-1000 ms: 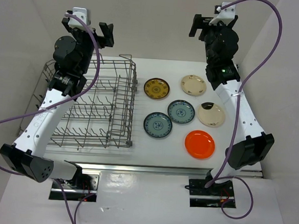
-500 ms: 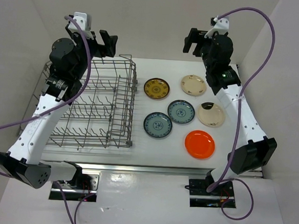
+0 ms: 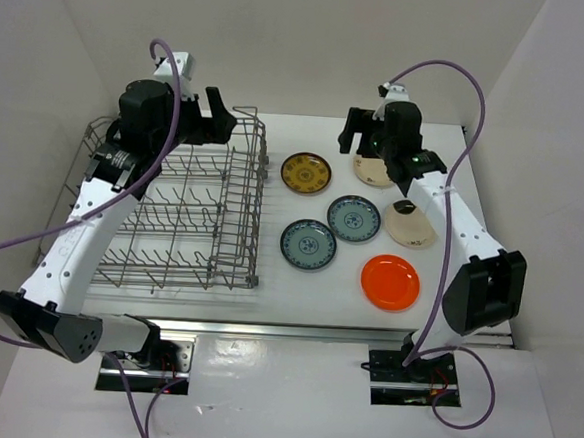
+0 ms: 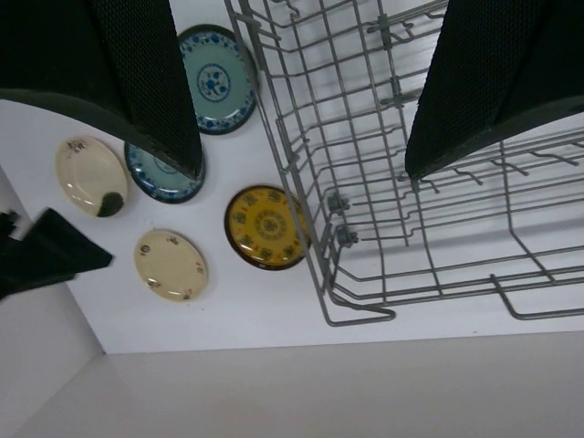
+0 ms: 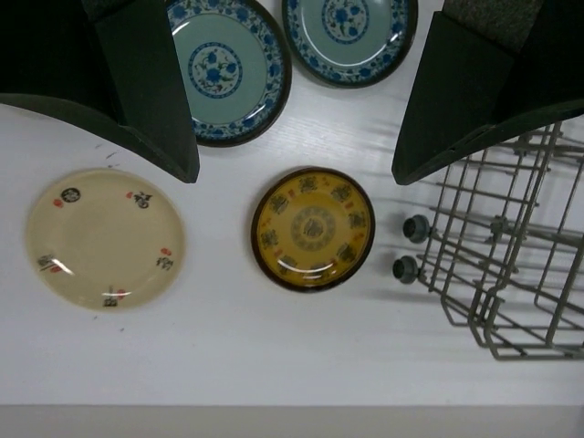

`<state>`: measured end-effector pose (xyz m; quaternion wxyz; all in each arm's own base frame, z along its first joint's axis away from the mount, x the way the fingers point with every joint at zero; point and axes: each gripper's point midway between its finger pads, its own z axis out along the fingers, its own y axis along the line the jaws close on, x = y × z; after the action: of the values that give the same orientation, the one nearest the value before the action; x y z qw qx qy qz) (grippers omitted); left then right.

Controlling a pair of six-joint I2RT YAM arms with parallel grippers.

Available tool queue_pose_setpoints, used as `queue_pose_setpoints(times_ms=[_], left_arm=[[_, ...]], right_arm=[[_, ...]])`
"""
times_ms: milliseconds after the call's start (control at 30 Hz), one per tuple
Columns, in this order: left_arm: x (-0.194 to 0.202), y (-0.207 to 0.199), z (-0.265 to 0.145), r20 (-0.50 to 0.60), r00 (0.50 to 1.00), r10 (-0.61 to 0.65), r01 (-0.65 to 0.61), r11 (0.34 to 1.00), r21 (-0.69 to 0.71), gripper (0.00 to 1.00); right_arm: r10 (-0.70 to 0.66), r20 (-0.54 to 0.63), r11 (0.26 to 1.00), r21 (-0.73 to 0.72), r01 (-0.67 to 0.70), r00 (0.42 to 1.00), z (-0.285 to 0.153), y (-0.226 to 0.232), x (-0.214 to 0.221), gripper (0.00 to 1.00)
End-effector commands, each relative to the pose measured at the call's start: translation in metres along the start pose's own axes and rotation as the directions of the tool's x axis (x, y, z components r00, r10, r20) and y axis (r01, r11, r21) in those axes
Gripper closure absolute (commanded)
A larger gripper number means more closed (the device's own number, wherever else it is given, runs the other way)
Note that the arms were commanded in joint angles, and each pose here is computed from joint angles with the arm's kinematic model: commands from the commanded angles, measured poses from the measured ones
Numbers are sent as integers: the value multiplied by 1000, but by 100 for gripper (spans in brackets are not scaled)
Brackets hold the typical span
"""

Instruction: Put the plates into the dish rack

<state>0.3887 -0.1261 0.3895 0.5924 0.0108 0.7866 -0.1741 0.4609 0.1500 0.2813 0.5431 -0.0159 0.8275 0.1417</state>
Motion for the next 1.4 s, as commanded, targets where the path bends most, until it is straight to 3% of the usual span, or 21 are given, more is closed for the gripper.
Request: queue_pose_setpoints(times_ms=[0,67,133,233,433,733,933,1133,1300,1367], left_arm=[[-10,-26,-22,24,999,-32,29,991,131,3],[-12,-32,-27,24,999,-31,26,986,165,3],[-8,-25,-27,6,997,-83,82,990,118,0],[-1,-19,-23,-18,995,-102,103,990,91,7],[4,-26,-11,-57,993,-101,107,986,129,5],[-5,-25,-6,-58,992,-112,118,987,110,3],[-2,-24,0,-93,988,-127,137,985,107,3],[0,-21,3,-100,984,-150,159,983,93,0],[-5,-17,2,-87,984,-153,161,983,88,0],[-1,-11,4,-97,983,-158,164,984,64,0]], right_arm=[[-16,7,993,-120,17,1000,16,20,9,6],[1,-10,986,-168,-3,1000,27,18,20,6],[14,-66,977,-211,-28,998,41,18,41,0],[6,-109,962,-271,-35,994,60,23,54,0],[38,-202,945,-311,-101,979,94,3,99,0],[133,-357,910,-325,-257,925,136,-10,146,10],[169,-395,896,-321,-308,903,152,-10,164,15],[219,-455,881,-288,-376,863,174,-8,183,26],[258,-520,876,-230,-424,815,190,-10,214,43],[268,-529,874,-219,-435,805,191,-11,217,54]])
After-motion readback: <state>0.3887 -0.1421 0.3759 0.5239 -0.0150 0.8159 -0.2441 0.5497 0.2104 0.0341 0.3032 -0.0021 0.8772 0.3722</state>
